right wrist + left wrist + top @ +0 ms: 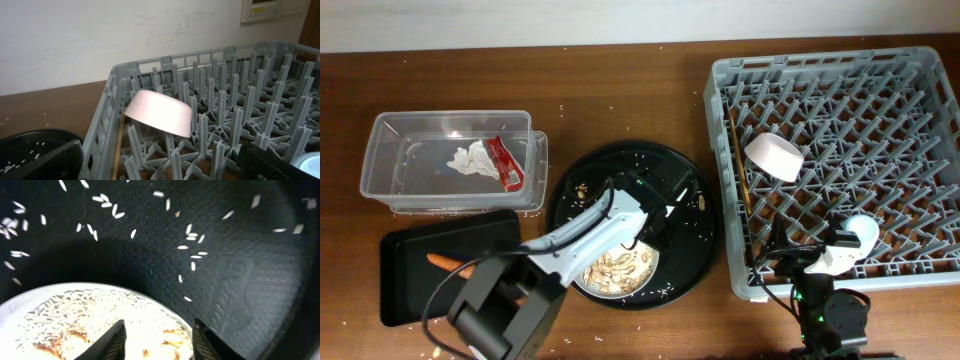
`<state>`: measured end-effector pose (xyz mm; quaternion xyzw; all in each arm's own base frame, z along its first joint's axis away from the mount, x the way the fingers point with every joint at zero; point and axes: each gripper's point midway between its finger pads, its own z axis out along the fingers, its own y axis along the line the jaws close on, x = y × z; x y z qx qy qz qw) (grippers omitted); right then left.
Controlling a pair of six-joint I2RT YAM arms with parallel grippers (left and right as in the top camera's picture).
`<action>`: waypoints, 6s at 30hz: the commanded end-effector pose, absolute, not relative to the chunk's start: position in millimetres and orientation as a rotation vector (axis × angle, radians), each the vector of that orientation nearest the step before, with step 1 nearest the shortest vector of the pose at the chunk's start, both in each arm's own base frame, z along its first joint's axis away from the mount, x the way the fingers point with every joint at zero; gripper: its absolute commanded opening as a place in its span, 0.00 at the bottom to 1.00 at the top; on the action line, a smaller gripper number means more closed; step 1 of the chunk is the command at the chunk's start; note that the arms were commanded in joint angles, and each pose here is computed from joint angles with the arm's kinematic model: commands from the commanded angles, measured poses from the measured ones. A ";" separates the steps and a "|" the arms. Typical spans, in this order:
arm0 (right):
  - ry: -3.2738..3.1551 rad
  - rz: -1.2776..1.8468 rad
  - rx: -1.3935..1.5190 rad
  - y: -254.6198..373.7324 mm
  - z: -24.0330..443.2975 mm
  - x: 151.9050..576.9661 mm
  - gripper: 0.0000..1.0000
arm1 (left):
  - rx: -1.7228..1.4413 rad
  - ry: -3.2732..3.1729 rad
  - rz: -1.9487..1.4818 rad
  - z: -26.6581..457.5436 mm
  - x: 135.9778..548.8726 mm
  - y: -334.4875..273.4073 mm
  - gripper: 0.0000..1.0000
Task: Sort waste into correct bins and load items into the dishwasher rack
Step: 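Grasp the carrot with the left gripper and place it on the black tray, then grasp the white plate rim with the left gripper and lift it, then tilt the plate over the black tray to scrape off the rice scraps, then carry the white plate to the rack and stand it upright with the left gripper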
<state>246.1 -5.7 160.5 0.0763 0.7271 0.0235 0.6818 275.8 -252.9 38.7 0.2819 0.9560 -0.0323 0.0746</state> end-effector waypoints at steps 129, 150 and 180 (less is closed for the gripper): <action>1.632 0.038 0.179 -8.6 157.5 246.0 0.98 | -0.239 2.998 -0.703 191.8 298.2 -57.3 0.00; 1.632 0.038 0.179 -8.6 157.5 246.0 0.99 | -0.342 2.286 -1.331 277.2 278.6 26.4 0.00; 1.632 0.038 0.179 -8.6 157.5 246.0 0.98 | -0.171 2.083 -1.306 292.9 284.2 33.0 0.00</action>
